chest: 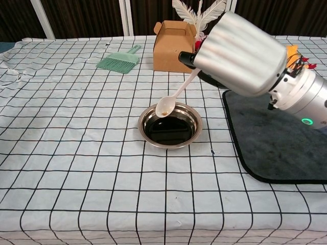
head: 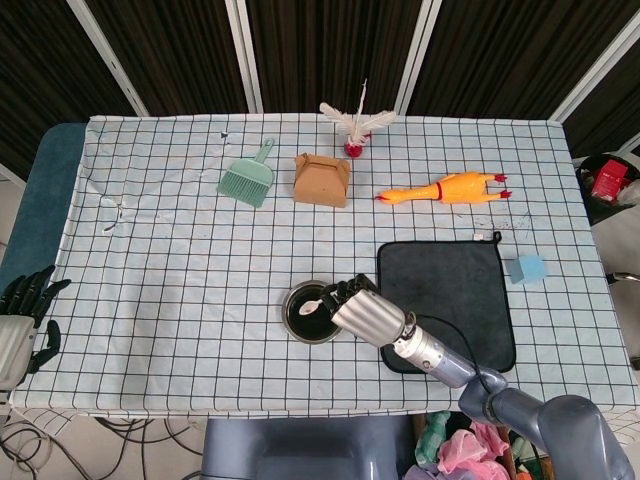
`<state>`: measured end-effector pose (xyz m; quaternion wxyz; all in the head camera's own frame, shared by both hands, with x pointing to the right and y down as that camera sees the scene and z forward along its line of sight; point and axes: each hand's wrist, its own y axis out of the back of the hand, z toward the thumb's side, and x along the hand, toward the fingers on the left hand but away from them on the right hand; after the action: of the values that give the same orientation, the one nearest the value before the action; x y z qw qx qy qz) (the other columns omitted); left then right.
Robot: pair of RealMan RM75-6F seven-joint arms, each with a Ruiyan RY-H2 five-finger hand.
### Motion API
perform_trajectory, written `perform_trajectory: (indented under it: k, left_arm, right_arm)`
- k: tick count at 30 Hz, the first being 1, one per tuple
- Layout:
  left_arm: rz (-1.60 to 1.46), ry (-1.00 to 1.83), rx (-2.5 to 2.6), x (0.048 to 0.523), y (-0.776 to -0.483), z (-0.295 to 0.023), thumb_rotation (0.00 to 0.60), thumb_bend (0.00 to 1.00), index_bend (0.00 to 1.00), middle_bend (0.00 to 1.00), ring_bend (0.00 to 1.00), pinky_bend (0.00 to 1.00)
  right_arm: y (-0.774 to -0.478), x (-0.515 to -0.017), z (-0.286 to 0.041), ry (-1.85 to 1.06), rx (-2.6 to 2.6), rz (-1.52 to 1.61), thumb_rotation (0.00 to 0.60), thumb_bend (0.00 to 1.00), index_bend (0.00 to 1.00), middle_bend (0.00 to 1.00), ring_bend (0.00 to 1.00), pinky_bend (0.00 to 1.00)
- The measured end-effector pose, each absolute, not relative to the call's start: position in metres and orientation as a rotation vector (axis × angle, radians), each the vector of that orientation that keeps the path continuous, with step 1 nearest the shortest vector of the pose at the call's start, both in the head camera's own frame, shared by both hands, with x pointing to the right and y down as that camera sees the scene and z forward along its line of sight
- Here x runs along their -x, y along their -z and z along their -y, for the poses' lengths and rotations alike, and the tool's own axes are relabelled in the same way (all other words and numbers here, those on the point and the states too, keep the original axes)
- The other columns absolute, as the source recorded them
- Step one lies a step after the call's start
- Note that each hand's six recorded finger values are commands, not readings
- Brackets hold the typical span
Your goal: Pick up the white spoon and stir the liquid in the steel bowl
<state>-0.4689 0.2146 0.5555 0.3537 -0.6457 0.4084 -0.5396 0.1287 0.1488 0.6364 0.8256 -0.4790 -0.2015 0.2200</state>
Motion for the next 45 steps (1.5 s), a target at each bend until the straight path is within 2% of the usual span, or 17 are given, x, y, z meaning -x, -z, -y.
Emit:
perform_trajectory:
  k: [10, 45]
  left_arm:
    - [-1.056, 1.395, 1.672, 0.469, -0.556, -0.214, 0.6, 0.73, 0.15, 0.0, 0.0, 0.0]
    - [-1.051, 1.394, 1.671, 0.469, -0.556, -0.213, 0.6, 0.73, 0.15, 0.0, 0.0, 0.0]
  right_arm:
    - [-0.652, -0.121, -0.161, -0.466, 1.048, 0.405, 0.6, 0.46, 0.66, 0.83, 0.96, 1.0]
    - [-0.688, -0.116, -0.161, -0.529, 1.032, 0.352, 0.6, 0.47, 0.68, 0.83, 0.96, 1.0]
